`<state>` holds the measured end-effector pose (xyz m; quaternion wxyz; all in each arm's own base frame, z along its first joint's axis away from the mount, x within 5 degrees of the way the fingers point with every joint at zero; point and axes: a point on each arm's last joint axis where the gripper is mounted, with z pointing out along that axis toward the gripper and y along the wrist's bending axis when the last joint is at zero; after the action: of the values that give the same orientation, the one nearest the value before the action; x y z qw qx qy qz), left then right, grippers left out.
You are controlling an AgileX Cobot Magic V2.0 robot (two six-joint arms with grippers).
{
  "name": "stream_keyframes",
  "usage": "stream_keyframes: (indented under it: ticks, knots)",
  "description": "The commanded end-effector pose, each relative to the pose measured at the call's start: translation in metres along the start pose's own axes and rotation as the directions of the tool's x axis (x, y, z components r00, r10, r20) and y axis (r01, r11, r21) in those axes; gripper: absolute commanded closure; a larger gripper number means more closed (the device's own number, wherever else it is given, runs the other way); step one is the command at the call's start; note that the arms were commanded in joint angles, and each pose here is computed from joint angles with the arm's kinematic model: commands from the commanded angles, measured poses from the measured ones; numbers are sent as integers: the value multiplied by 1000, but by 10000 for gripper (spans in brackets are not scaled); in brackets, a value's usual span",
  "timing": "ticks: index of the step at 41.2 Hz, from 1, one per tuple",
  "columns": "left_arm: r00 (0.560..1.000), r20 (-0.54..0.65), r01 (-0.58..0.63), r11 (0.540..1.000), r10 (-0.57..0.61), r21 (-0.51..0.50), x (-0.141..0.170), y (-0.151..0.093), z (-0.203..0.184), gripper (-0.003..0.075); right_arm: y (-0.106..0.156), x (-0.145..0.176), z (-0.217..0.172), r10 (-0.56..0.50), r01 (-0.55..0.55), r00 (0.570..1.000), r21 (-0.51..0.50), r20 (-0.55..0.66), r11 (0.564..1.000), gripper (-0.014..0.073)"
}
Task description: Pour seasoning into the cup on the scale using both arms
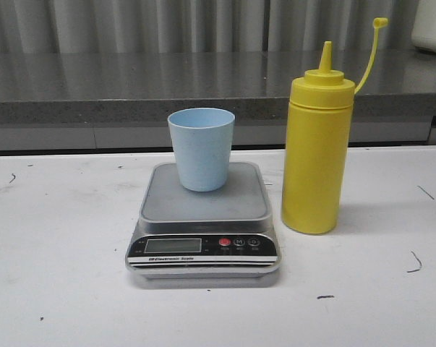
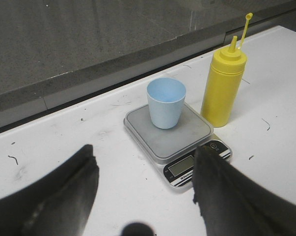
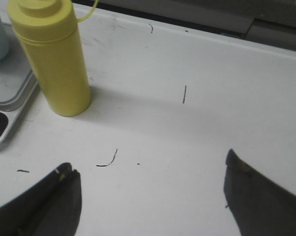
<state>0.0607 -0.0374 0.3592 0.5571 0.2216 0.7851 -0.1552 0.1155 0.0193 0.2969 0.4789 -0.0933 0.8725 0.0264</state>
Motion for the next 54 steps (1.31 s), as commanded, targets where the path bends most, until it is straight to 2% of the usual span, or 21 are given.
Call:
stream_keyframes:
  ticks: [1,12,18,25,34,45,54]
  knots:
    - [995,102,10,1000,-10,-2,-14,0,-3,301,4,-20,-1,6,-3,997,-38,72,999,-19]
    - [995,102,10,1000,-10,-2,-14,0,-3,301,27,-48,18,-2,-5,999,-185,-35,983,-19]
    - [995,102,10,1000,-10,-2,-14,0,-3,301,41,-46,48,-30,17,998,-222,-52,975,-19]
    - [995,102,10,1000,-10,-2,-14,0,-3,301,53,-35,81,-19,33,998,-237,59,971,-19]
    - [995,102,10,1000,-10,-2,-14,0,-3,301,55,-14,110,31,7,984,-213,176,977,-19]
    - [995,102,10,1000,-10,-2,-14,0,-3,301,59,4,138,52,-1,965,-198,258,980,-19]
    - [995,102,10,1000,-10,-2,-14,0,-3,301,66,9,162,136,-66,943,-230,303,971,-19]
